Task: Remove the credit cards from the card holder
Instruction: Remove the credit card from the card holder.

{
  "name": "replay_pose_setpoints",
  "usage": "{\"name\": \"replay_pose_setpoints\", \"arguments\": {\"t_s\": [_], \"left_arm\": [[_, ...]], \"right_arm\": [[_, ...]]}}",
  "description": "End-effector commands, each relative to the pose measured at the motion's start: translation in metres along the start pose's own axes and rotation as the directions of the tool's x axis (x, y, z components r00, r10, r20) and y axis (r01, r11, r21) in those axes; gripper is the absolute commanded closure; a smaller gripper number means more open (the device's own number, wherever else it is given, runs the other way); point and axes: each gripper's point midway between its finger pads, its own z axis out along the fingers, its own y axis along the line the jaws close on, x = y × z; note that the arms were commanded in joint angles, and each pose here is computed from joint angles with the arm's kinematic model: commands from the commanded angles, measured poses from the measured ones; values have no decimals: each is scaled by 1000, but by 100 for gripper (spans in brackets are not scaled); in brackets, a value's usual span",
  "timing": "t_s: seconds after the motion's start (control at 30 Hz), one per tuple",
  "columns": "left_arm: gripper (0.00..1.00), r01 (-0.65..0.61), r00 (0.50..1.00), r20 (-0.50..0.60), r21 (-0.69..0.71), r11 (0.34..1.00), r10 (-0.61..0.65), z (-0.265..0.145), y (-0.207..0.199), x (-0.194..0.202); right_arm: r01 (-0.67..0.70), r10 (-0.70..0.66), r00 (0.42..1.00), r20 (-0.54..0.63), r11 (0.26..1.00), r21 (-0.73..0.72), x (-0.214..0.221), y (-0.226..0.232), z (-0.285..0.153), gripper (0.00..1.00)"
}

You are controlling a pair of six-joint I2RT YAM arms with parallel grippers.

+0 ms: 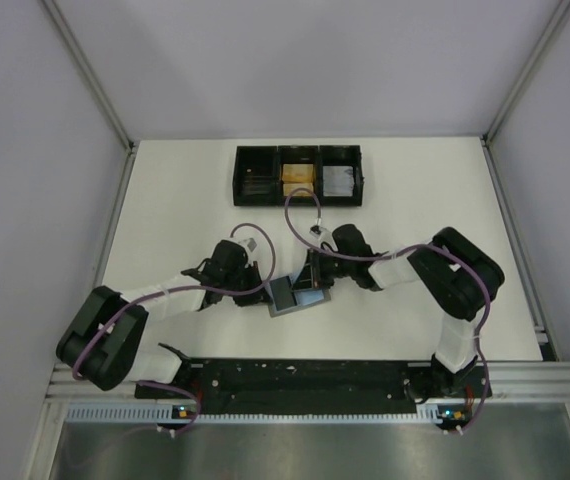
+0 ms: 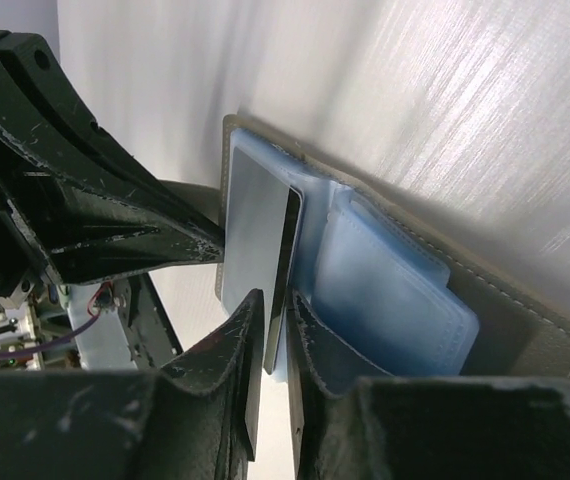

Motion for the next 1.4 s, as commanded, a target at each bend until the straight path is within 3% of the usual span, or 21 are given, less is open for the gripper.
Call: {"name": "replay_pose_setpoints", "arguments": {"t_s": [0.0, 0.33, 0.53, 1.0, 1.2, 1.23, 1.37], "left_arm": [[100, -29, 1000, -10, -141, 990, 28, 4, 31, 7], [100, -43, 999, -15, -137, 990, 42, 7, 26, 6], [100, -45, 999, -16, -142, 989, 44, 7, 27, 7], [100, -55, 998, -34, -169, 984, 50, 3, 36, 15], [100, -39, 999, 16, -134, 990, 42, -3, 25, 6], [99, -35, 998, 40, -108, 994, 39, -6, 18, 2], [78, -36, 989, 147, 15, 999, 34, -18, -18, -23]], "right_arm": [[24, -24, 1000, 2, 997, -76, -9, 17, 3, 83], [36, -41, 998, -49, 995, -90, -4, 25, 16, 81], [50, -54, 998, -45, 995, -88, -6, 28, 15, 100], [43, -43, 999, 19, 999, -7, -29, 2, -14, 100], [44, -44, 999, 10, 999, -10, -29, 3, -14, 100], [41, -41, 999, 7, 999, -9, -27, 2, -14, 100], [36, -36, 999, -1, 999, -6, -23, 0, -14, 100]]}}
